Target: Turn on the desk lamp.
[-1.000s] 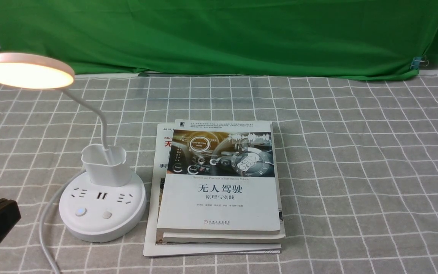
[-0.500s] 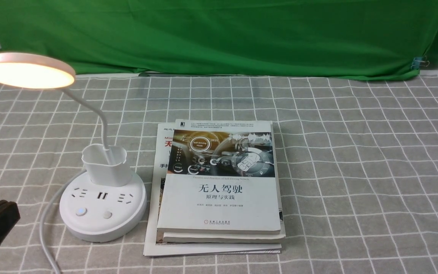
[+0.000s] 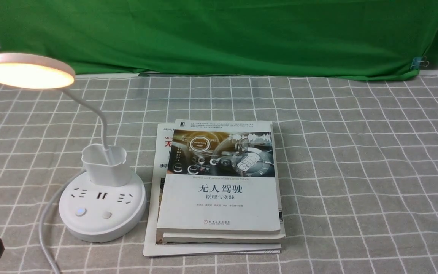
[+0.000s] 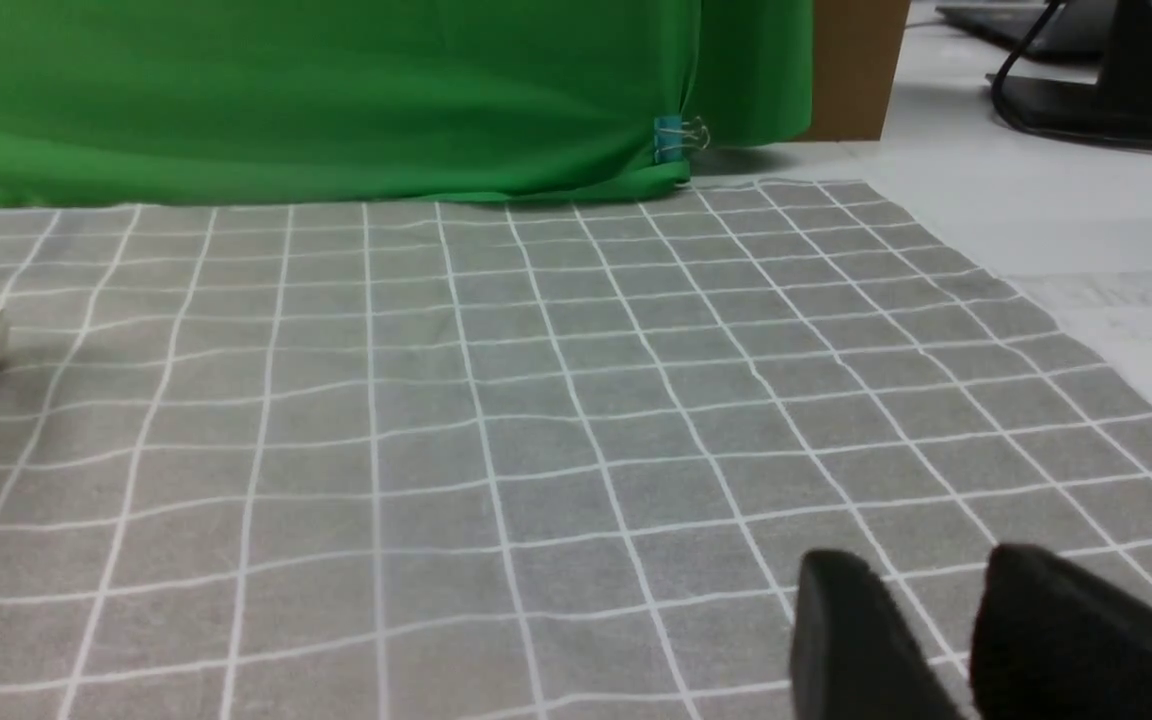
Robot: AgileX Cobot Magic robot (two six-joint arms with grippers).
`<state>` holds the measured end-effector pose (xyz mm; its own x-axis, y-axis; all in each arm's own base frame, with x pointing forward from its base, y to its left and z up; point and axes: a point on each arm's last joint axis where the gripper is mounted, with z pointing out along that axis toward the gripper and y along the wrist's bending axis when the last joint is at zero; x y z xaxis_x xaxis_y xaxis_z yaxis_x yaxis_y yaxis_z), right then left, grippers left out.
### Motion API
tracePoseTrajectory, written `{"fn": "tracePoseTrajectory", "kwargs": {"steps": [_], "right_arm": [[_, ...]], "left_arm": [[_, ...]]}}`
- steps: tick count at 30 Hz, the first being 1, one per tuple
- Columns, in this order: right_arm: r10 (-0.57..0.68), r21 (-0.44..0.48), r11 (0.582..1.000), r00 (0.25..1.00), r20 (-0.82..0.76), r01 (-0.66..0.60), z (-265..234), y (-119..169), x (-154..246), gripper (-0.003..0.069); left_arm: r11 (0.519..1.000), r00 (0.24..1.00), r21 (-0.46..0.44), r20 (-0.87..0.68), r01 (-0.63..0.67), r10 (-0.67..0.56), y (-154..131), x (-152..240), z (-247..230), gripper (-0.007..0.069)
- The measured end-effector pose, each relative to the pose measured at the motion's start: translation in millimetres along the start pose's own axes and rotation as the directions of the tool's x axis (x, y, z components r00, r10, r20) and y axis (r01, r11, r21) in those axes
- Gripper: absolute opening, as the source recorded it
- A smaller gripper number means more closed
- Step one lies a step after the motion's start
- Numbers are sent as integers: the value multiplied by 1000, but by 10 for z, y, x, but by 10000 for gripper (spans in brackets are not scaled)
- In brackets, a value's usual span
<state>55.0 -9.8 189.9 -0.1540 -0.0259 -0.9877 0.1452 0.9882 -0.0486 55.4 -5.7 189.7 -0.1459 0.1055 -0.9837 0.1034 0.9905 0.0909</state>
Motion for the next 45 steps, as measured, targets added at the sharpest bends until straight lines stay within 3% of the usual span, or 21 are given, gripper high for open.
{"fn": "tracePoseTrajectory", "kwargs": {"steps": [5,45], "right_arm": [[0,0,1000,1000,0,0,0,0,0,245],[0,0,1000,1000,1,0,0,0,-1,245]], "left_arm": [[999,999,0,3,42,-42,-1,1,-2,19],[1000,1000,-5,2,22,-22,4,2,-2,19]]}}
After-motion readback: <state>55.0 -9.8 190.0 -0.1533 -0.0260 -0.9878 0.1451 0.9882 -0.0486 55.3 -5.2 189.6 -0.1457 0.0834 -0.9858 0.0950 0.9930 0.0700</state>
